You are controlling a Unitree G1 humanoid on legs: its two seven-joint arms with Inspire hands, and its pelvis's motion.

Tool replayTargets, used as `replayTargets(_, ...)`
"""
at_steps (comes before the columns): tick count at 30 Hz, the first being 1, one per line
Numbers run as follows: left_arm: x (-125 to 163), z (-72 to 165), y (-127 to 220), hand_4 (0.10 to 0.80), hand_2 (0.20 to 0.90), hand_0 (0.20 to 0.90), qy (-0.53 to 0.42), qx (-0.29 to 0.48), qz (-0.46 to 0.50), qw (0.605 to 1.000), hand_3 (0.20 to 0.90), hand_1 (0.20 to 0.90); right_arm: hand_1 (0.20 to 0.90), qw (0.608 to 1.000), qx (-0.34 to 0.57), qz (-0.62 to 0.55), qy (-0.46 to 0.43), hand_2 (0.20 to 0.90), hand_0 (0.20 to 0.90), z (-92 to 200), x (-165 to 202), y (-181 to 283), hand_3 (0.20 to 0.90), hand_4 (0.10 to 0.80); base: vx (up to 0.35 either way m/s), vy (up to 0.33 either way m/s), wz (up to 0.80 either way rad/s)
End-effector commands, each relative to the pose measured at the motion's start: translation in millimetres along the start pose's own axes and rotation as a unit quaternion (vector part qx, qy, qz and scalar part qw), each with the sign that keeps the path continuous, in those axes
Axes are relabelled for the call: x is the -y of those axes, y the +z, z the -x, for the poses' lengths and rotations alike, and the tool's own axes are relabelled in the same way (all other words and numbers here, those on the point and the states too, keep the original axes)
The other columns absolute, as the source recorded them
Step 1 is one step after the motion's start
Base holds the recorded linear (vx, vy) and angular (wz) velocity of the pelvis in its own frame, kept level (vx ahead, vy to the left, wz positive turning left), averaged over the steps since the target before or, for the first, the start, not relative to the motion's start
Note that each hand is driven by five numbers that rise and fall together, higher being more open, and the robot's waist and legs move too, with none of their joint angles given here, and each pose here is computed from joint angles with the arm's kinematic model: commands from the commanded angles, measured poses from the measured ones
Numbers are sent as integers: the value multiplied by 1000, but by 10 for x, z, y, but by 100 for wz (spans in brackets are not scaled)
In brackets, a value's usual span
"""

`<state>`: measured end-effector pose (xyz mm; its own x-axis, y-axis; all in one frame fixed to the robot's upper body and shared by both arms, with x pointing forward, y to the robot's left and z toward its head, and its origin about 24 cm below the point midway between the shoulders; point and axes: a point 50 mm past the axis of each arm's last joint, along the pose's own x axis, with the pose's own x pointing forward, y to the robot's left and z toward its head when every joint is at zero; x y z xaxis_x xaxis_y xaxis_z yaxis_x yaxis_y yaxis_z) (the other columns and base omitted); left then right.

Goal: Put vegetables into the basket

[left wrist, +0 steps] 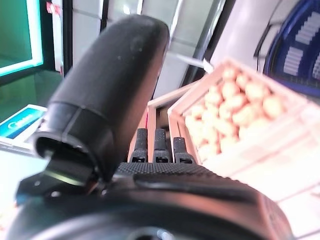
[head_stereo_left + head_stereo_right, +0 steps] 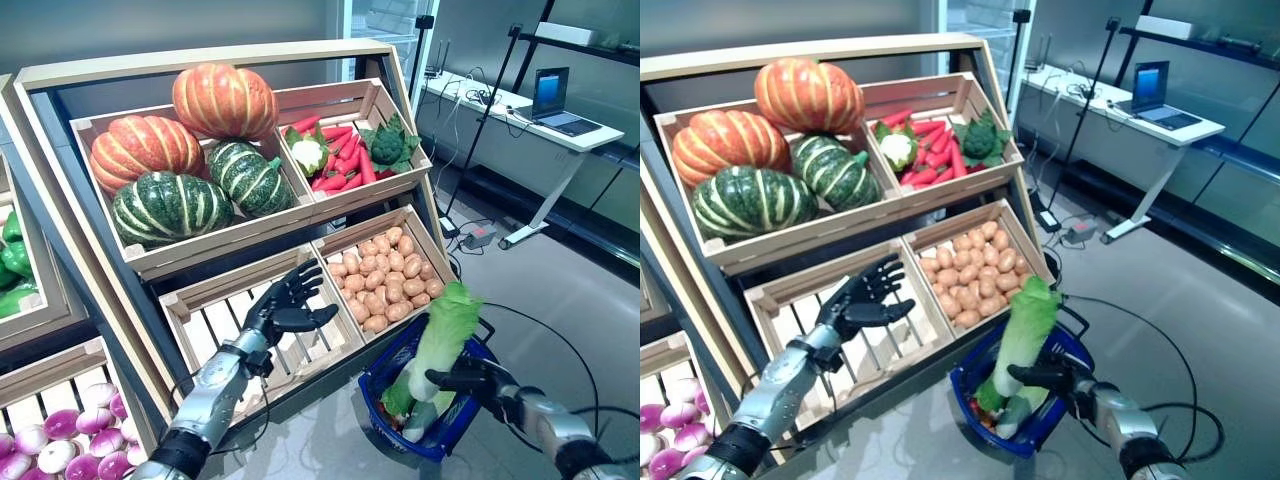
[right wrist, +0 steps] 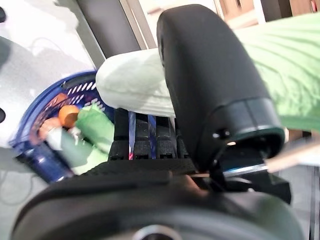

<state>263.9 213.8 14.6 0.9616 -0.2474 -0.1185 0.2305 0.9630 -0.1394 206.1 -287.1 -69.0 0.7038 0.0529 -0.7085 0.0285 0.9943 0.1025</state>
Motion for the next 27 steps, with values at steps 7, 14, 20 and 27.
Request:
replayTargets(7,-128,-24,325,800,900,900,24,104,19,994,900,900,300,982,159,-93,-44,300,300,91,302,617,300,400,-2,-28,-8)
replayTargets(14,262,-224,576,800,900,900,-74,163,17,984,900,900,300,946,208,-246,-46,300,300,-48,185,726,300,400,-217,-70,-6)
replayTargets(20,524,-372,762,800,900,900,-125,197,89,968,900,900,300,944,231,-233,-46,300,300,-104,149,1095,300,400,-208,-21,10)
replayTargets(27,710,-443,740,800,900,900,-150,191,83,966,900,900,300,943,244,-206,-90,300,300,34,334,1627,300,400,-115,-12,10)
